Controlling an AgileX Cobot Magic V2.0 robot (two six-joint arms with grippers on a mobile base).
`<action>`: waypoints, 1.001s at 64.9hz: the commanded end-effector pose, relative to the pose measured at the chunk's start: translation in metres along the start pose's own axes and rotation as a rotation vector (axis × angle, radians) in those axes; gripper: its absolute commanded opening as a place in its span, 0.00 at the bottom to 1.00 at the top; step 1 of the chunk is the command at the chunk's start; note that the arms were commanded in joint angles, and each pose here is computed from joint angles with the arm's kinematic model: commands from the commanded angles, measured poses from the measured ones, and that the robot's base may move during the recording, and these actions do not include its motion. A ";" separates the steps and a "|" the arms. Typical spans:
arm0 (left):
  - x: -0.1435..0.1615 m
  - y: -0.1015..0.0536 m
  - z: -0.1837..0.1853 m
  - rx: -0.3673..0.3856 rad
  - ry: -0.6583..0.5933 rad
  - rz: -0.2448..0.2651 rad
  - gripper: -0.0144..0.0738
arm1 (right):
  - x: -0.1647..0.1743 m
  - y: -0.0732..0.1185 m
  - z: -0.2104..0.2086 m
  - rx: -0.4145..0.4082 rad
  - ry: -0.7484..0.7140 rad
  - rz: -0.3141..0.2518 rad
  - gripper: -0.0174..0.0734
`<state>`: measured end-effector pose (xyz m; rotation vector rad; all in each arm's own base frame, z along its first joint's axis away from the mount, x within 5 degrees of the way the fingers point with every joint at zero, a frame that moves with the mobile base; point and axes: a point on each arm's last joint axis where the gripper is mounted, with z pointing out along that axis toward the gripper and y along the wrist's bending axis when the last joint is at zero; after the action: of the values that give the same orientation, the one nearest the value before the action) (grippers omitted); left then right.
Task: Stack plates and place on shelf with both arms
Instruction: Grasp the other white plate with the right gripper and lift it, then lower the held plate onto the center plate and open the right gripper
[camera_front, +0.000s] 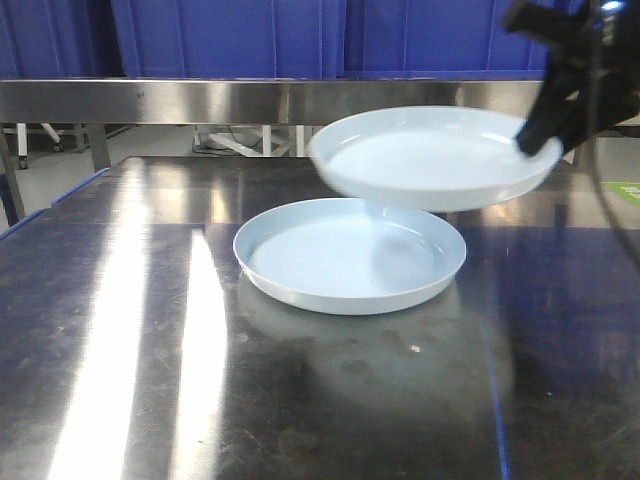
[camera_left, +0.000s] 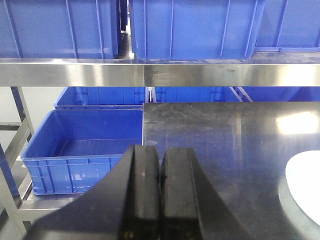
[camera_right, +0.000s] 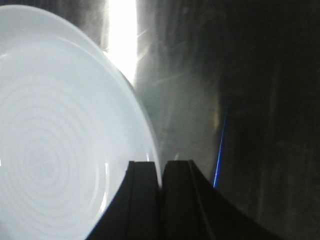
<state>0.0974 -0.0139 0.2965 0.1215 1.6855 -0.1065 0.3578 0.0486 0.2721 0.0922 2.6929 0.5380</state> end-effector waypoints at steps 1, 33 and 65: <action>-0.017 0.001 -0.001 -0.010 -0.103 -0.001 0.26 | -0.007 0.024 -0.012 -0.050 -0.089 -0.046 0.25; -0.017 0.001 -0.001 -0.010 -0.103 -0.001 0.26 | 0.001 0.048 0.030 -0.065 -0.030 -0.106 0.31; -0.017 0.001 -0.001 -0.010 -0.103 -0.001 0.26 | 0.007 0.039 0.035 -0.003 -0.009 -0.150 0.58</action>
<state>0.0974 -0.0139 0.2965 0.1215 1.6855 -0.1065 0.3655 0.0997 0.2328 -0.0966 2.7540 0.4960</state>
